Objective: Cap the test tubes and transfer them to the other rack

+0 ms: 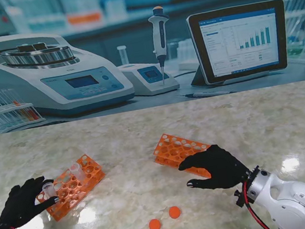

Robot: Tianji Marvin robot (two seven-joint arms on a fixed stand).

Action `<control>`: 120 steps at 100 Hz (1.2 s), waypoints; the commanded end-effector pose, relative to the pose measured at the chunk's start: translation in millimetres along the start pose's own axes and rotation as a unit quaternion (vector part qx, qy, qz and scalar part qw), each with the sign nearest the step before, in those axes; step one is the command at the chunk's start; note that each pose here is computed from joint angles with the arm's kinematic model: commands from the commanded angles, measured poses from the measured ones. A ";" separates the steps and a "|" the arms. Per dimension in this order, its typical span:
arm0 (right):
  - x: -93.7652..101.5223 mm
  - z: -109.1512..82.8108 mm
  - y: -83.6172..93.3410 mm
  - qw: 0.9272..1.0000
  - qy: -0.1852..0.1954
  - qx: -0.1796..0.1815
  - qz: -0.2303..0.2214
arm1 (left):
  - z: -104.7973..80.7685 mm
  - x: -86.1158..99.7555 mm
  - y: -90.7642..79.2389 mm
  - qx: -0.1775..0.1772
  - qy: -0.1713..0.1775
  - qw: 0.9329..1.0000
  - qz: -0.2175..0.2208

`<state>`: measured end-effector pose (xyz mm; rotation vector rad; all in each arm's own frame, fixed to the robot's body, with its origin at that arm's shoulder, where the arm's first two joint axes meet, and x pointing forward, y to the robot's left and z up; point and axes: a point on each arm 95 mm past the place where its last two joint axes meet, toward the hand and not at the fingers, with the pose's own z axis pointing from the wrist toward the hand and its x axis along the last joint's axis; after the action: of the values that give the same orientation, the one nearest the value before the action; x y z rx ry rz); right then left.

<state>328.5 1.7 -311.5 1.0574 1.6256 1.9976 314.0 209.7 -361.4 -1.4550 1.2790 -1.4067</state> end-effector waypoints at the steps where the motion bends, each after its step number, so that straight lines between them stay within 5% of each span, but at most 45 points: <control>1: 2.9 -0.1 -1.3 1.000 0.001 0.002 0.002 | -2.5 0.1 5.7 -0.008 -0.006 1.000 -0.002; 36: 2.0 1.1 -1.7 1.000 0.002 0.004 0.003 | -1.3 1.2 3.6 -0.011 -0.004 1.000 -0.002; 120: 2.7 0.7 -4.1 1.000 0.004 0.005 0.003 | 5.9 1.1 28.2 -0.018 -0.013 1.000 0.001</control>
<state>329.9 3.7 -311.9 1.0530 1.6325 2.0024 320.2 200.5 -379.3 -1.4626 1.2754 -1.3952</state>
